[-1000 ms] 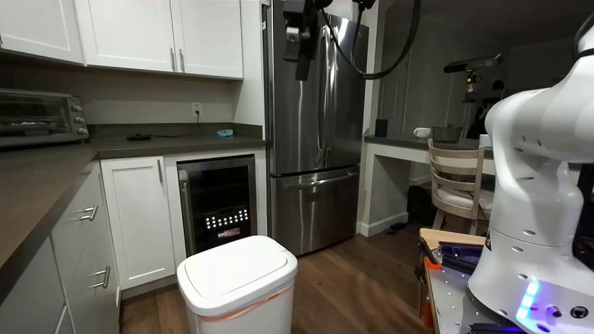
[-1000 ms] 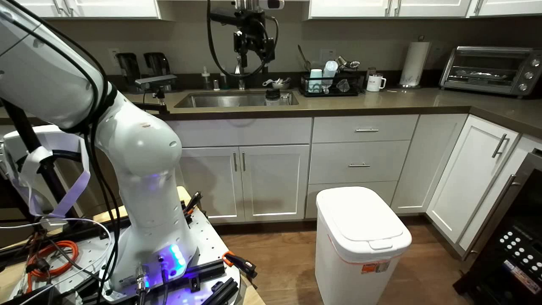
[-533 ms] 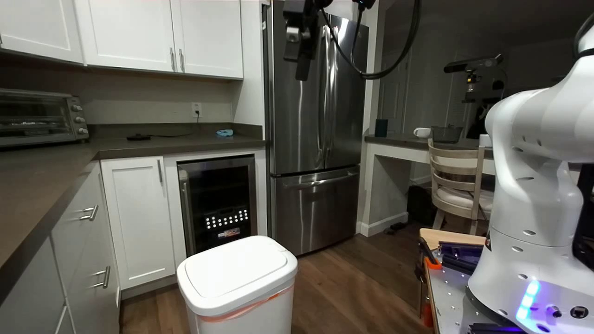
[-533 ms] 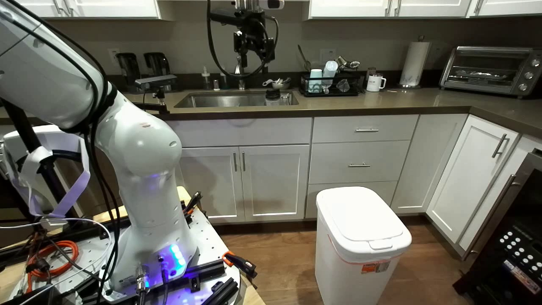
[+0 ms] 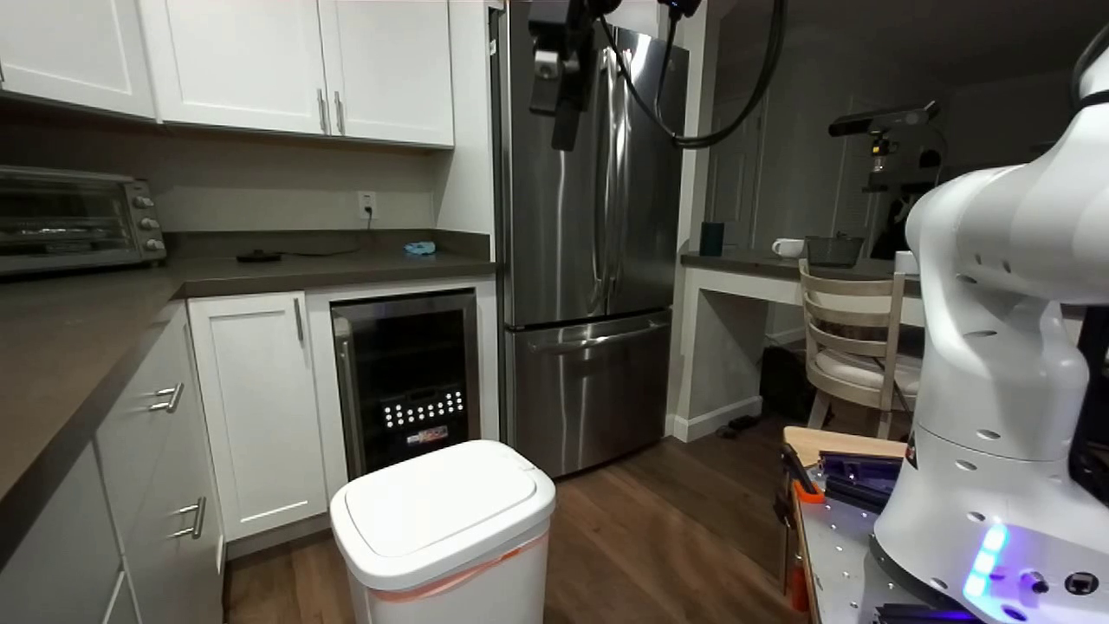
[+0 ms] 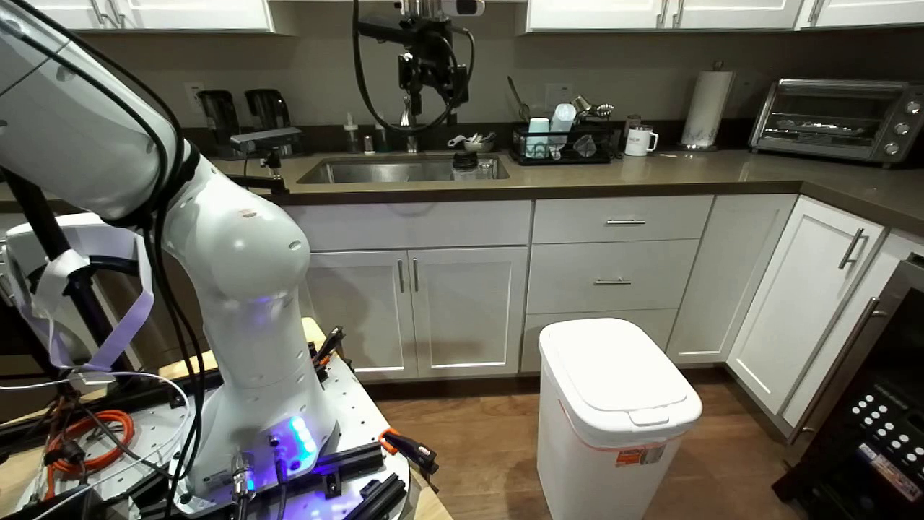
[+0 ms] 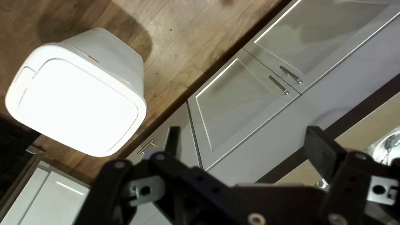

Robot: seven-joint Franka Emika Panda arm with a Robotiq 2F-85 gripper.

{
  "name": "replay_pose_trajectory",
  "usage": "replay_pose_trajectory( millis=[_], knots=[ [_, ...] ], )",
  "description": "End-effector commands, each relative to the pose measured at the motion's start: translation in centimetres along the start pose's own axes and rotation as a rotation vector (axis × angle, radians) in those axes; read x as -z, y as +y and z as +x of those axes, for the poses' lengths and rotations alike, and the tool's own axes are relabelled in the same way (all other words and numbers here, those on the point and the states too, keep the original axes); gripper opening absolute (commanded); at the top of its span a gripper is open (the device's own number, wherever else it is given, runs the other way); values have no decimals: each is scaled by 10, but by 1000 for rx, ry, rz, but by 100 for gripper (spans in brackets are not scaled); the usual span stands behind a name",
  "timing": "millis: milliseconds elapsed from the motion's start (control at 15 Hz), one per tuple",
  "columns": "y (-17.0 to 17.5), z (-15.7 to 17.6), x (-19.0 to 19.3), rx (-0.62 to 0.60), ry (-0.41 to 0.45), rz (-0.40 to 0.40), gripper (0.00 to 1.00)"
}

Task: Open the lid of the bin

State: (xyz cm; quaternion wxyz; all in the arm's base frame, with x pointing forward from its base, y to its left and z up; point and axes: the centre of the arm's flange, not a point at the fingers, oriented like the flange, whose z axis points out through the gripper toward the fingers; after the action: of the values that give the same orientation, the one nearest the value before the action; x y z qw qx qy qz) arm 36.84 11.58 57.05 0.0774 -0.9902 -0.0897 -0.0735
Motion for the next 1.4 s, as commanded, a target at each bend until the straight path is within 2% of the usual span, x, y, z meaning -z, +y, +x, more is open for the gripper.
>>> replay_pose_trajectory(
  millis=[0,333,533,733,933,1067,1333],
  knots=[
    [6,0,-28,4,12,-10,100],
    [42,30,-125,2,49,-43,100],
    [73,58,-187,-10,85,-108,100],
    [107,88,-244,-18,94,-223,100],
    [145,118,-295,-38,52,-331,100],
    [177,141,-320,-99,29,-419,100],
    [235,194,-364,-286,48,-565,100]
  ],
)
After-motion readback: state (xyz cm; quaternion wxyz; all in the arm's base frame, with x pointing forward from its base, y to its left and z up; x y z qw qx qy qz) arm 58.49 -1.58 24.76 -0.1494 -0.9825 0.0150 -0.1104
